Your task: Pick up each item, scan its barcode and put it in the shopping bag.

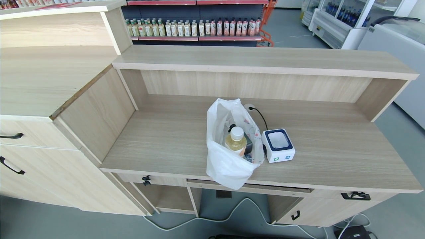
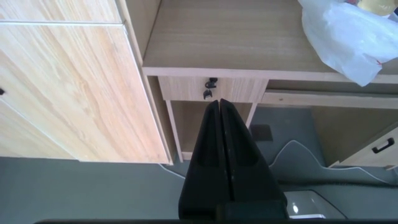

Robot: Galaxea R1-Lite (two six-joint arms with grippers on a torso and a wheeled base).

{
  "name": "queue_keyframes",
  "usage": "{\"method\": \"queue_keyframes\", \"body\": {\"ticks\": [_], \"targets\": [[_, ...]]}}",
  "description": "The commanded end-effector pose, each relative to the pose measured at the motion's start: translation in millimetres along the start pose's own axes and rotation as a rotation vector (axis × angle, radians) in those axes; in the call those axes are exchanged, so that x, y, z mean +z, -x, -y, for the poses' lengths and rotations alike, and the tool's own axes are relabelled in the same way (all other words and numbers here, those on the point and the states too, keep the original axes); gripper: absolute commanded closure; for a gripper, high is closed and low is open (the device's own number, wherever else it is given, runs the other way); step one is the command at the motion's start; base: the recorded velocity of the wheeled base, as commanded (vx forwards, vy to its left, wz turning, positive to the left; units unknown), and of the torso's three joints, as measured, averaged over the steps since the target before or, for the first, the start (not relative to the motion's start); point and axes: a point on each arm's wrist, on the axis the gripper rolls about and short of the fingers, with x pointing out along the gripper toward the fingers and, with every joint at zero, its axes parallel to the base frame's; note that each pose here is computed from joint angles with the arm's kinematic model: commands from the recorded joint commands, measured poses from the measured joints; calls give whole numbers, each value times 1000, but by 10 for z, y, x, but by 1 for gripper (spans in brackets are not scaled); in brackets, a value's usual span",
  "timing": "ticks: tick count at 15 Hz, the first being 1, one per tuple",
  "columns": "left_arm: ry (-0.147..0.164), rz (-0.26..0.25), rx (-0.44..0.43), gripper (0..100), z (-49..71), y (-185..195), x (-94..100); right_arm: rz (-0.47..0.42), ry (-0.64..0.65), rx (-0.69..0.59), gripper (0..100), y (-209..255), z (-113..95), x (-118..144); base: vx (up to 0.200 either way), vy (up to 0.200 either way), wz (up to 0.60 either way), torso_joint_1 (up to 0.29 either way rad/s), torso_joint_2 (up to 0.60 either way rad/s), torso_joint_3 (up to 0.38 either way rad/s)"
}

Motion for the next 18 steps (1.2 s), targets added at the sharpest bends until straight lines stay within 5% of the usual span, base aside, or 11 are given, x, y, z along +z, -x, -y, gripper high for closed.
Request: {"method": "queue_keyframes", "body": {"ticks": [1, 6, 18], "targets": [[0, -1, 0, 100, 0, -1, 0, 127, -4, 25, 0, 179, -20, -332, 0, 0, 0, 0, 0, 0], [0, -1, 0, 100, 0, -1, 0, 191, -13, 167, 0, 242, -21, -383, 0, 0, 0, 0, 0, 0], [0, -1, 0, 100, 0, -1, 0, 191, -20, 163, 0, 243, -20, -384, 0, 0, 0, 0, 0, 0]]}}
